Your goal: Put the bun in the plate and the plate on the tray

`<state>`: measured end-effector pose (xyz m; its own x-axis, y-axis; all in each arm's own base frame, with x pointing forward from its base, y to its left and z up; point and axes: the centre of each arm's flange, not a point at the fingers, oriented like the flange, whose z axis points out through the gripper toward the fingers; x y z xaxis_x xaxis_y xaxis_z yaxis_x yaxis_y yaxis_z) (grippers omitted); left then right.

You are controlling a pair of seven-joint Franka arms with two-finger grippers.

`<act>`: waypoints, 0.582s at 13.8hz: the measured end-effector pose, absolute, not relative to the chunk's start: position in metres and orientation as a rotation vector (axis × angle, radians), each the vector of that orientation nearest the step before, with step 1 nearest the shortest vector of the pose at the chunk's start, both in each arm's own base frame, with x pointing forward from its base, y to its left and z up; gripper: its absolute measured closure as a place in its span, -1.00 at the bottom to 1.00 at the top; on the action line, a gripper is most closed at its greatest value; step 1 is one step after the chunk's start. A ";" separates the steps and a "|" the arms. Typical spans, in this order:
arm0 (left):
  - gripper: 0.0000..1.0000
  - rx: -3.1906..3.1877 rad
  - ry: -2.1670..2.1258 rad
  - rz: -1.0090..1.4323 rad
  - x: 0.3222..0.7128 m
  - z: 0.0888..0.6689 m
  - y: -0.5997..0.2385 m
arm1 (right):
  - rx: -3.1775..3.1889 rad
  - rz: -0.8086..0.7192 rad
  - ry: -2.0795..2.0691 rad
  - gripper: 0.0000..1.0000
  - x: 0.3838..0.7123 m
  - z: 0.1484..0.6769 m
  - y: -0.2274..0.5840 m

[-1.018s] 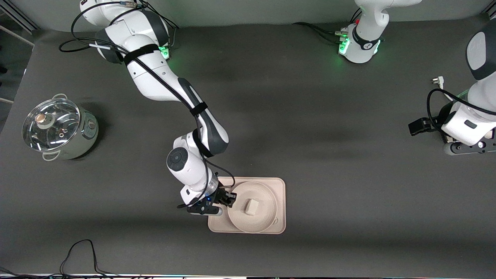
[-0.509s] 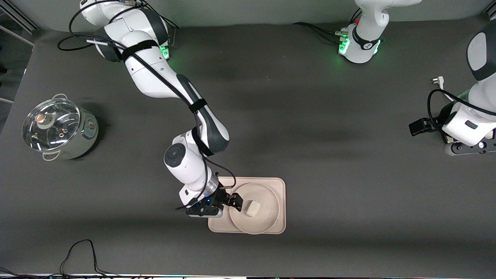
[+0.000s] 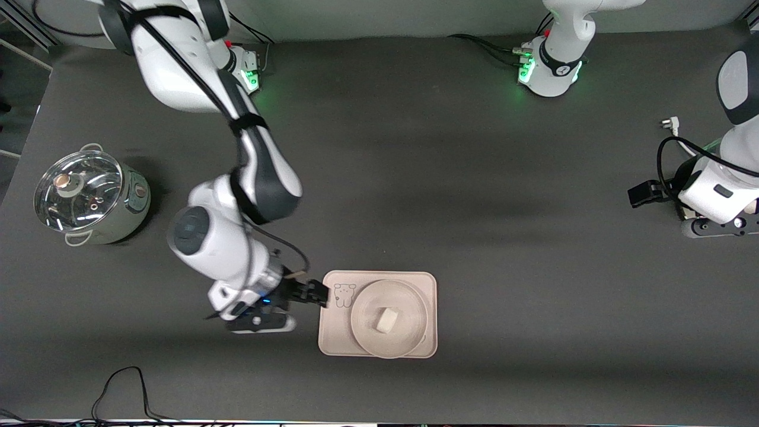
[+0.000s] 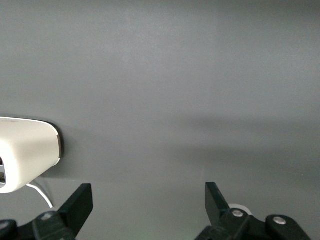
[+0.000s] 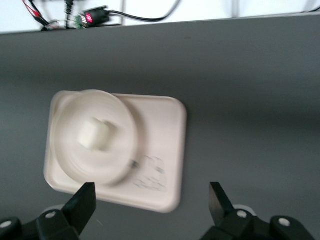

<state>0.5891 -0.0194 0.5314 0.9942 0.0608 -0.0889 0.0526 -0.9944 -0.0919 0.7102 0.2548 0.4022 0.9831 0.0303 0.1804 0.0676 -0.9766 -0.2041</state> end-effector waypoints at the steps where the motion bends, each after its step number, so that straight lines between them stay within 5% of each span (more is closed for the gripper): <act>1: -1.00 -3.048 -0.085 0.140 0.589 0.531 -0.019 | -2.931 -0.243 -0.104 -1.00 0.702 0.418 0.221; 8: -1.00 -3.048 -0.084 0.141 0.590 0.531 -0.019 | -3.009 -0.057 -0.047 -1.00 0.606 0.503 0.057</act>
